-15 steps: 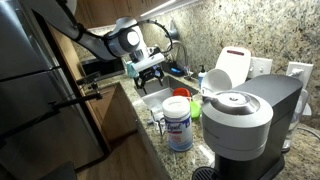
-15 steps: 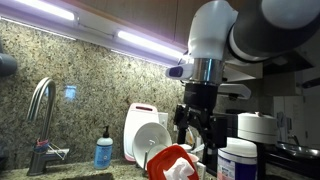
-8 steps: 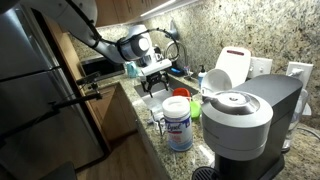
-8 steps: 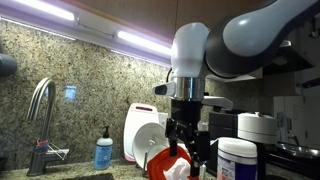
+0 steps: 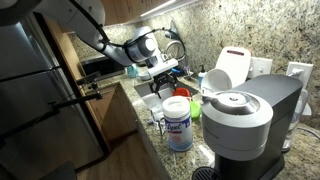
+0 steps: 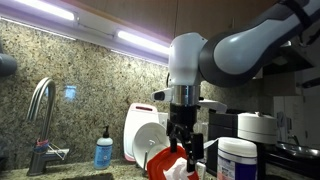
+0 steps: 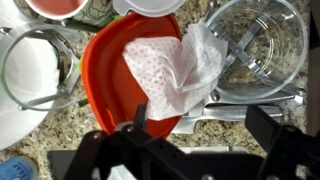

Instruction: Place the Lysol wipe on top of the Lysol container

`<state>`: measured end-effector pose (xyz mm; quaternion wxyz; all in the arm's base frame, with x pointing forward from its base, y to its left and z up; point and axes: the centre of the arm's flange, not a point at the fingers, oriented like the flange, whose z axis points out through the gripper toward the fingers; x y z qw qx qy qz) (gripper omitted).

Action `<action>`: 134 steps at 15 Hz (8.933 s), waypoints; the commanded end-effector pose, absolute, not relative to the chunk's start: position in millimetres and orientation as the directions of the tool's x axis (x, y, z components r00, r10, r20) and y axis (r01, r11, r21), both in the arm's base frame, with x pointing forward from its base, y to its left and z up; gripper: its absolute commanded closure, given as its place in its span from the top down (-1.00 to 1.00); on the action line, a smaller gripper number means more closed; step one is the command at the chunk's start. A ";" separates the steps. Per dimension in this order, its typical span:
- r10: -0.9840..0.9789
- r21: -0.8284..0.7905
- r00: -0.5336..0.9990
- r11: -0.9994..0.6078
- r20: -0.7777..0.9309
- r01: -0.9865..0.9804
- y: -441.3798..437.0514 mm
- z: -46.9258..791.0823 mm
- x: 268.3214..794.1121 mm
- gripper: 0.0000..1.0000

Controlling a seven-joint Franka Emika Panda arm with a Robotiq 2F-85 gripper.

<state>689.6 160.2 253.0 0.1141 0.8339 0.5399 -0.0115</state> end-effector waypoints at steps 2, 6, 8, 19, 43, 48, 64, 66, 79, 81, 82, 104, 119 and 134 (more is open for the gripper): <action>0.878 0.205 0.458 -0.428 -0.136 0.880 145.2 243.0 704.0 1.00; 0.876 0.193 0.463 -0.435 -0.136 0.880 138.6 225.2 709.6 1.00; 0.876 0.183 0.461 -0.435 -0.141 0.882 137.8 218.3 710.6 1.00; 0.880 0.212 0.457 -0.427 -0.126 0.879 143.3 228.3 717.6 -0.60; 0.828 0.344 0.554 -0.546 0.085 0.764 130.6 388.2 636.1 -1.00; 0.766 0.328 0.640 -0.621 0.060 0.712 94.8 391.4 587.6 -1.00; 0.505 0.268 0.863 -0.835 0.025 0.480 14.3 359.4 515.6 -1.00; 0.538 0.256 0.839 -0.824 0.078 0.505 29.2 355.1 526.9 -1.00; 0.590 0.268 0.768 -0.804 0.249 0.531 59.6 347.2 546.1 -1.00; 0.569 0.281 0.780 -0.818 0.262 0.502 51.3 355.6 539.7 -1.00; 0.559 0.285 0.785 -0.824 0.266 0.490 46.3 360.3 536.9 -1.00; 0.506 0.359 0.842 -0.833 0.189 0.420 25.6 364.4 569.1 -1.00; 0.429 0.354 0.900 -0.855 0.070 0.380 16.2 336.0 564.6 -1.00; 0.428 0.280 0.903 -0.871 0.032 0.403 12.3 279.7 599.3 -1.00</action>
